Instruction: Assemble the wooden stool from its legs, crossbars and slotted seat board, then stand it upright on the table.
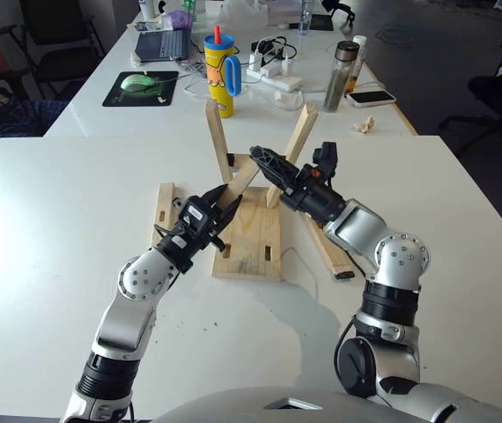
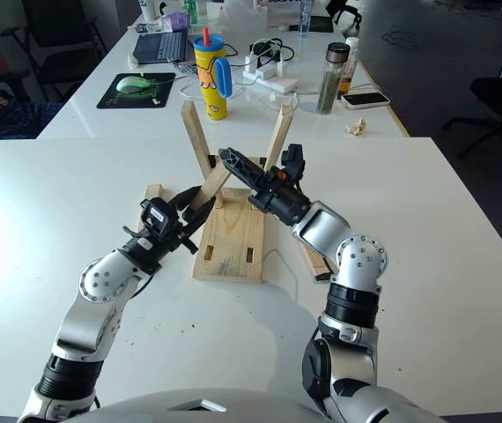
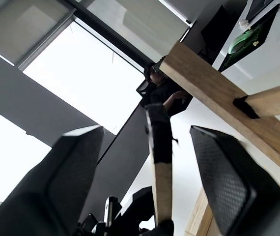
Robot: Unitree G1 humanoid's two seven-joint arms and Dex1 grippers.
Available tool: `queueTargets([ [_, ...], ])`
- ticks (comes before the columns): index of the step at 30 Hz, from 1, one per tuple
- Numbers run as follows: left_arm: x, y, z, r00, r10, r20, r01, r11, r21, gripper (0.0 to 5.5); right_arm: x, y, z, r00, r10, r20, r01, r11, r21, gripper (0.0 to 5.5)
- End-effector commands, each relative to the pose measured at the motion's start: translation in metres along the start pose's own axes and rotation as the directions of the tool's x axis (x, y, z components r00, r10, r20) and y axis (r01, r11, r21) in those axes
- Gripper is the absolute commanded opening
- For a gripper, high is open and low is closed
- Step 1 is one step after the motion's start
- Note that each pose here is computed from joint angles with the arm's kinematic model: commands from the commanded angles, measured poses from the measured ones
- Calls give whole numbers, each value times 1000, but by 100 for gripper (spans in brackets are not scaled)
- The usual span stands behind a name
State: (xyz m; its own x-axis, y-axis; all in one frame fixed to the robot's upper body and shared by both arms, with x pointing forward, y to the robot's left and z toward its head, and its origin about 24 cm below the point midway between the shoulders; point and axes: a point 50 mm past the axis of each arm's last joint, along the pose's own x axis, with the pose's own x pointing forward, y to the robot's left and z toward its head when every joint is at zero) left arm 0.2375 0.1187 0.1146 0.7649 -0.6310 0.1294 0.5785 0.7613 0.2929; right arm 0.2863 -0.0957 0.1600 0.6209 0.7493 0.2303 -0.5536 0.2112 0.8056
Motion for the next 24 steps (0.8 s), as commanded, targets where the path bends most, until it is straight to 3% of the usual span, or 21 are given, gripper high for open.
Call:
queueTargets([
  [1, -1, -4, 3, 1000, 3, -3, -3, 1000, -1, 131, 4, 4, 2, 1000, 9, 9, -9, 1000, 6, 298],
  [16, -3, -7, 6, 1000, 20, -3, -20, 999, -25, 131, 3, 1, -1, 999, -43, -7, 43, 999, -10, 67],
  [24, 2, -7, 8, 1000, 27, 5, -27, 995, -98, 131, 0, -7, -1, 994, -113, -9, 112, 991, -66, 44],
])
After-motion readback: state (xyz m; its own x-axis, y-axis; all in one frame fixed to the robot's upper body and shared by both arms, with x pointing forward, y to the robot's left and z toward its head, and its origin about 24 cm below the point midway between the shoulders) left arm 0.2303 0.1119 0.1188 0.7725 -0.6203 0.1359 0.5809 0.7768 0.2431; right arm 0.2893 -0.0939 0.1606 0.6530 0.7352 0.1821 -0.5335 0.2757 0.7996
